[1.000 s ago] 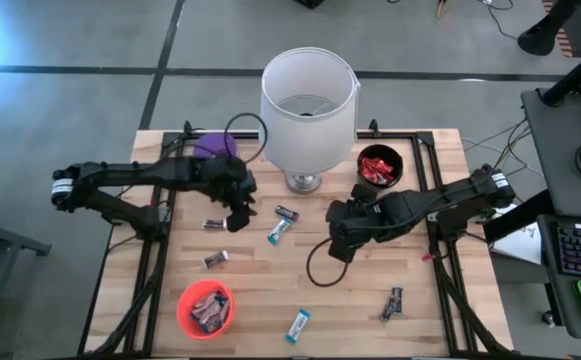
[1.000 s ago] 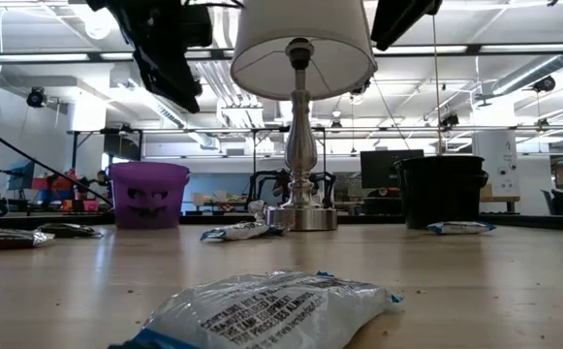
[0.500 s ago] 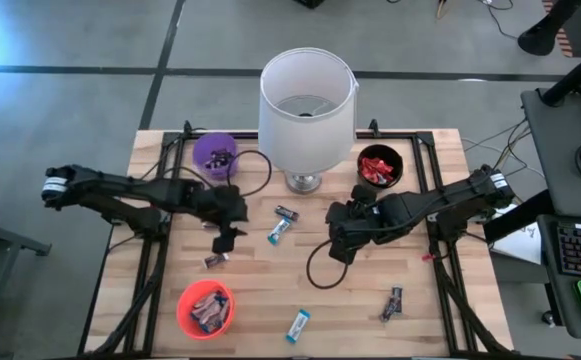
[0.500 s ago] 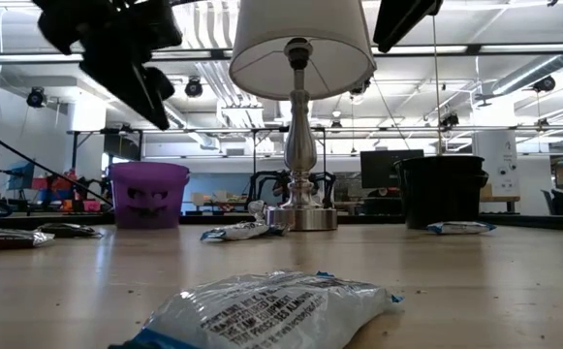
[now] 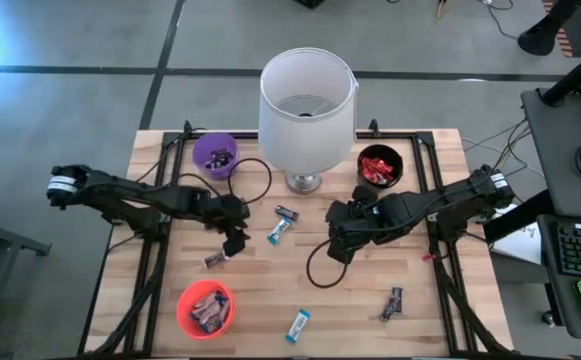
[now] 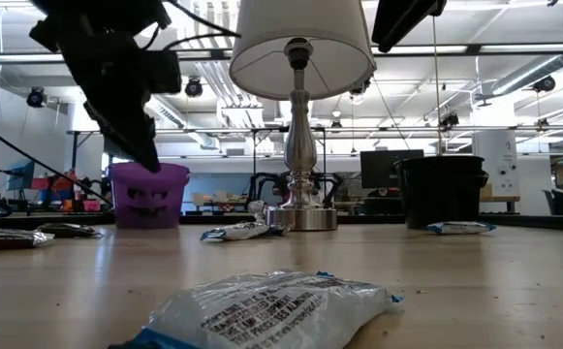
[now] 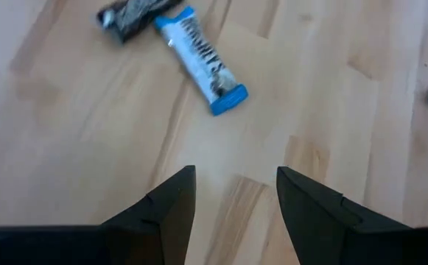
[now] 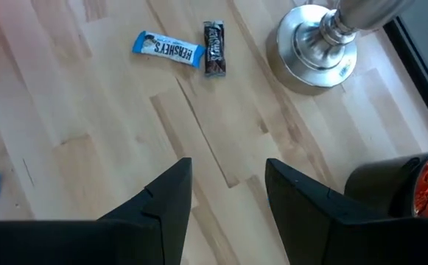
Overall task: Organize candy in baskets
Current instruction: Put the white chocolate bar into the orange bucket
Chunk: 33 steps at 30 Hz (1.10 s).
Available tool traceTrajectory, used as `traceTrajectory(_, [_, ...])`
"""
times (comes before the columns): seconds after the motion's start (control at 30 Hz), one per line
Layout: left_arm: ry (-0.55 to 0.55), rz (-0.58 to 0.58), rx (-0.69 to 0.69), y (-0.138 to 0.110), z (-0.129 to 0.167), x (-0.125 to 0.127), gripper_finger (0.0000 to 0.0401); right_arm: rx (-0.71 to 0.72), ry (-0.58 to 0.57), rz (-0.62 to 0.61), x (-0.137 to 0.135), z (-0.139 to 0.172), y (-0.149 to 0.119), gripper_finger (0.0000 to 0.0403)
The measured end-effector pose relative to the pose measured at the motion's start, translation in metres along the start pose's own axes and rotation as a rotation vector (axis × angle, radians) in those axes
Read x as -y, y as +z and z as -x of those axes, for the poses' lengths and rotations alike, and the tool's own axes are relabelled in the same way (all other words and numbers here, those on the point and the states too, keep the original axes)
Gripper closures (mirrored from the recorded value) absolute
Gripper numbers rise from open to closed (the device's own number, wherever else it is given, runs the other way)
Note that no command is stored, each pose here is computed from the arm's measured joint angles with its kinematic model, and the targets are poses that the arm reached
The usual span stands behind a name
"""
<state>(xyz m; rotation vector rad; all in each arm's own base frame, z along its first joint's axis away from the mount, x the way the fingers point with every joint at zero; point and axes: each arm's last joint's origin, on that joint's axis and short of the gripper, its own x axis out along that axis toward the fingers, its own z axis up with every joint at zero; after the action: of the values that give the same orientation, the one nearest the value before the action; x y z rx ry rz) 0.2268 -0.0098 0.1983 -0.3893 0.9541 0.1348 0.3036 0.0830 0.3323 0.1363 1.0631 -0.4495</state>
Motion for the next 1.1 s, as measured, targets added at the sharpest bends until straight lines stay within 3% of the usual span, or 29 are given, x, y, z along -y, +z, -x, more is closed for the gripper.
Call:
traceTrajectory(0.5, [0.044,0.232,-0.035,-0.011,-0.014,-0.005,0.0229,-0.032,0.028,0.029,-0.001,0.0,-0.001,0.0239])
traceTrajectory(0.77, [-0.007,0.351,0.085,0.005,-0.043,-0.002,0.0236,-0.054,0.06,0.075,-0.002,0.0,-0.003,0.0239])
traceTrajectory(0.93, [0.115,0.464,0.056,-0.001,-0.059,-0.011,0.0242,-0.061,0.072,0.079,-0.003,0.001,-0.004,0.0239])
traceTrajectory(1.1, [0.038,0.466,0.117,0.006,-0.065,-0.005,0.0244,-0.069,0.087,0.097,-0.005,0.002,-0.005,0.0239])
